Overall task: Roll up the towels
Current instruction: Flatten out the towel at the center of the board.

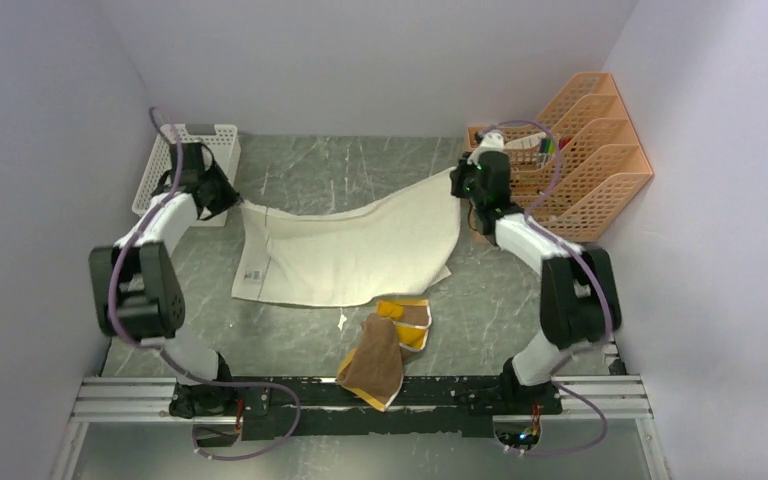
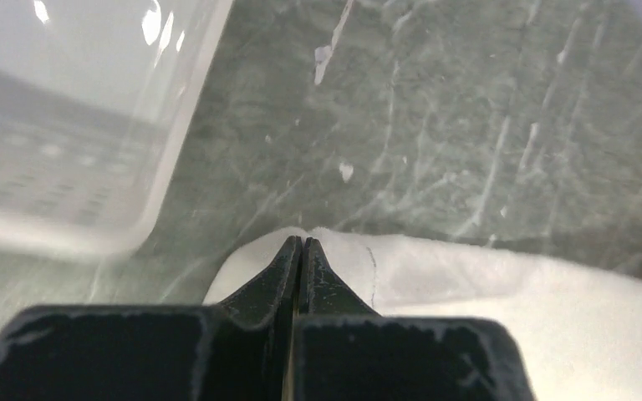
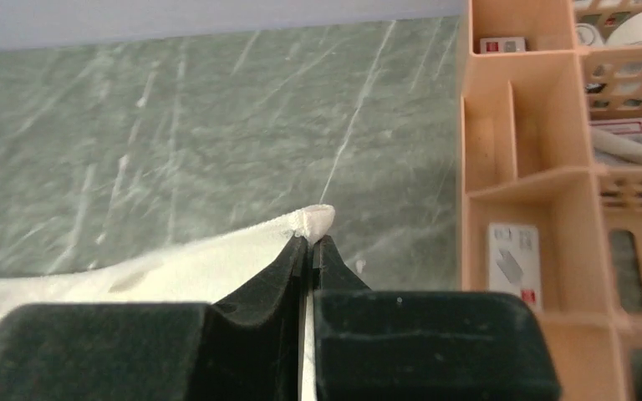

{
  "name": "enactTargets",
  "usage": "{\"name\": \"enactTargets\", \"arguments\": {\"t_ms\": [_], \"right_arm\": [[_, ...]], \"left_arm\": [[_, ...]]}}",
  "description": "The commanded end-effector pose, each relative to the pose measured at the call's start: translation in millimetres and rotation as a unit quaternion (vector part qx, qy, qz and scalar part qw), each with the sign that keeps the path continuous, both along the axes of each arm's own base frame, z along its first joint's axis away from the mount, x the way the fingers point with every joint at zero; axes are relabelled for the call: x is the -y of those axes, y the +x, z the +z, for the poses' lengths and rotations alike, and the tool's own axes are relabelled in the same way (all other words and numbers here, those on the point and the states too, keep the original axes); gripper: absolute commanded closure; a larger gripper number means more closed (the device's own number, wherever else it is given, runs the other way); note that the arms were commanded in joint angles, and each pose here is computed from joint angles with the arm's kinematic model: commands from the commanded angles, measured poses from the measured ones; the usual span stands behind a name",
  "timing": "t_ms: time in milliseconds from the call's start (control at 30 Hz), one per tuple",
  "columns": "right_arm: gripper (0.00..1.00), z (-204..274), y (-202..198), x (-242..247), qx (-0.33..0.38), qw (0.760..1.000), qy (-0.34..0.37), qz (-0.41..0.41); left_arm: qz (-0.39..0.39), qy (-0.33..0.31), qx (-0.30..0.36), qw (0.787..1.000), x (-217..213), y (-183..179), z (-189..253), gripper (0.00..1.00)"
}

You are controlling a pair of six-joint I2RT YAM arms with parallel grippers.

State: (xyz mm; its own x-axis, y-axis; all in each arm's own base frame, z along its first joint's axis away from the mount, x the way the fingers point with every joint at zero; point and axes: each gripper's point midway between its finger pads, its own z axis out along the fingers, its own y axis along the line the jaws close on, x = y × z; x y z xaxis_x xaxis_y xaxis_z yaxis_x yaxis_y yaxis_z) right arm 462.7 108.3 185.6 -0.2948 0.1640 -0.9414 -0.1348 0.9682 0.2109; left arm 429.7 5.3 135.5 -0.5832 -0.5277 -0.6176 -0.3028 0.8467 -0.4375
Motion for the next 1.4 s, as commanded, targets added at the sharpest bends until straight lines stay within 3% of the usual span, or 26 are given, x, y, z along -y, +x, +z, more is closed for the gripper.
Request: {"name": "enactTargets", "arguments": {"t_ms": [0,233,467,667,900,1100,1367], "right_arm": [[1.0,-6,69,-5,0.02,0.999,-0.028,-0.011],[1.0,-75,161,-18,-0.035,0.997,-0.07,0.013],[1.0,-106,206,-11,-0.047,0.992,-0.114,0.014],[1.0,-105,216,11,-0.036,0.988,-0.146,-0.021],[1.0,-97,219,40,-0.034,0.99,-0.127,-0.058],[1.0,-84,228,43,-0.02,0.99,-0.128,-0.061],[1.0,-49,243,46,0.017,0.988,-0.134,-0.07]], "left_arm": [[-0.001,0.037,0.058,0.998,13,75,20,0.93],[-0.004,0.061,0.043,0.997,6,174,-3,0.93],[0.0,0.07,0.041,0.997,-7,233,-33,0.93],[0.049,0.079,0.065,0.994,-44,244,-31,0.93],[0.069,0.077,0.087,0.991,-69,249,-15,0.93],[0.041,0.053,0.12,0.99,-56,259,-6,0.93],[-0.014,0.029,0.201,0.979,-24,276,42,0.93]]}}
